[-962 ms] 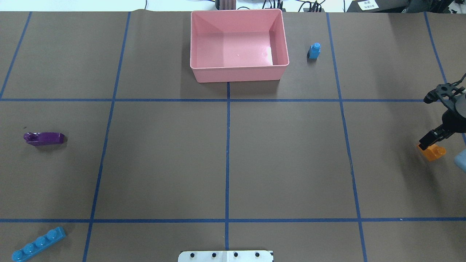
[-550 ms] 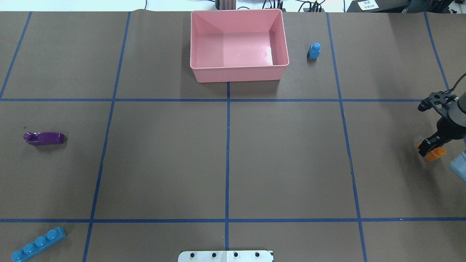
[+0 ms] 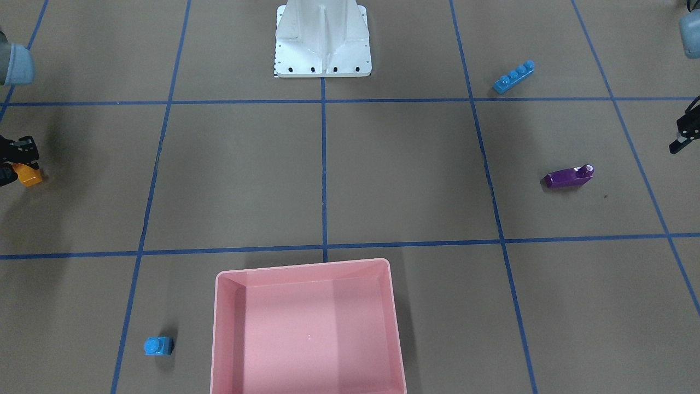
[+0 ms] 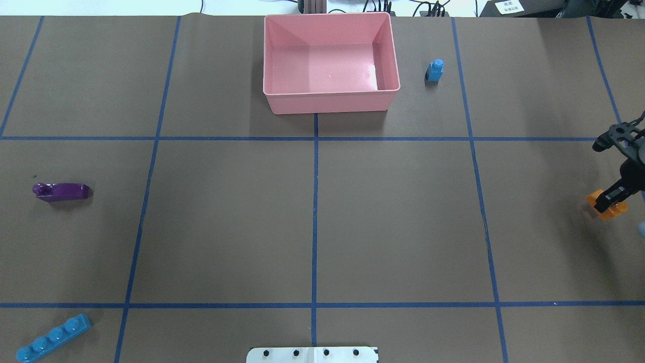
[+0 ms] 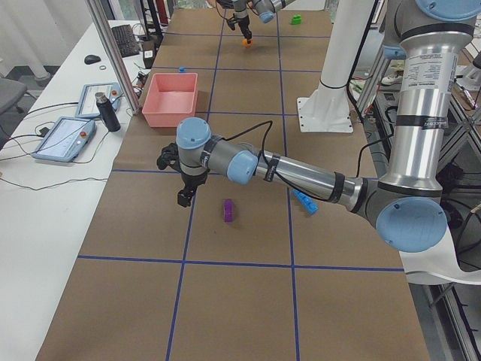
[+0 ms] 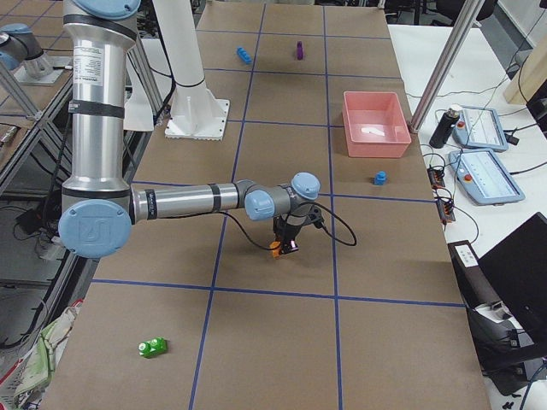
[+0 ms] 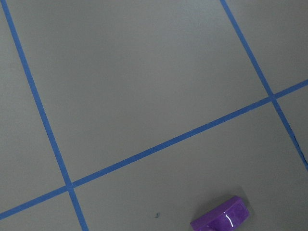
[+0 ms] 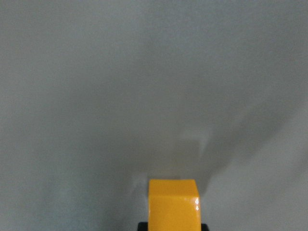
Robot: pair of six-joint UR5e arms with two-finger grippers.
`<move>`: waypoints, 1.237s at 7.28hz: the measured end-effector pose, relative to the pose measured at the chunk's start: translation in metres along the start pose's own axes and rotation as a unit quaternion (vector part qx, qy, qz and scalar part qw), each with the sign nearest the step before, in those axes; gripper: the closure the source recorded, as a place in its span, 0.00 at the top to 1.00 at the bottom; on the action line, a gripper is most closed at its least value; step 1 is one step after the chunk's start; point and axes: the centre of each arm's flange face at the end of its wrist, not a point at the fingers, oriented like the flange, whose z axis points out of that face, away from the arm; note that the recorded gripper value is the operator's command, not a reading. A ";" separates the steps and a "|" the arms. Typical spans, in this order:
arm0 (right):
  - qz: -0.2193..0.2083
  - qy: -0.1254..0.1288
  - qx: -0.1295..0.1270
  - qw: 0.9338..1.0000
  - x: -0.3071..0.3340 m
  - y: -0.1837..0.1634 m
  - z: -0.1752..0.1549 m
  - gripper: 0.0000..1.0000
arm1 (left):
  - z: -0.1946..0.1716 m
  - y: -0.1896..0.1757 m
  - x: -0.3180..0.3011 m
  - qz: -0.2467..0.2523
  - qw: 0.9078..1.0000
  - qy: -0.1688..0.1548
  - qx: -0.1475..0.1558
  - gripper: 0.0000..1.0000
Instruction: Put all blocks into box
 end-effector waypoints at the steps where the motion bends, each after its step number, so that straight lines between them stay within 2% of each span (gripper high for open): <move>1: 0.013 0.001 0.028 1.000 -0.001 0.012 -0.044 0.00 | 0.003 -0.004 0.007 0.009 1.000 -0.001 -0.001 0.99; 3: 0.055 -0.027 0.082 0.995 -0.010 0.013 -0.140 0.00 | 0.025 -0.011 0.049 0.064 0.998 -0.009 -0.015 0.99; 5: 0.088 -0.061 0.130 0.986 -0.011 0.001 -0.200 0.00 | 0.055 0.001 0.082 0.153 0.987 -0.038 -0.043 0.99; 7: 0.156 -0.088 0.168 0.969 -0.033 -0.030 -0.252 0.00 | 0.090 0.030 0.084 0.226 0.970 -0.038 -0.086 0.99; 9: 0.203 -0.111 0.190 0.954 -0.061 -0.066 -0.293 0.00 | 0.135 0.047 0.091 0.260 0.958 -0.019 -0.117 1.00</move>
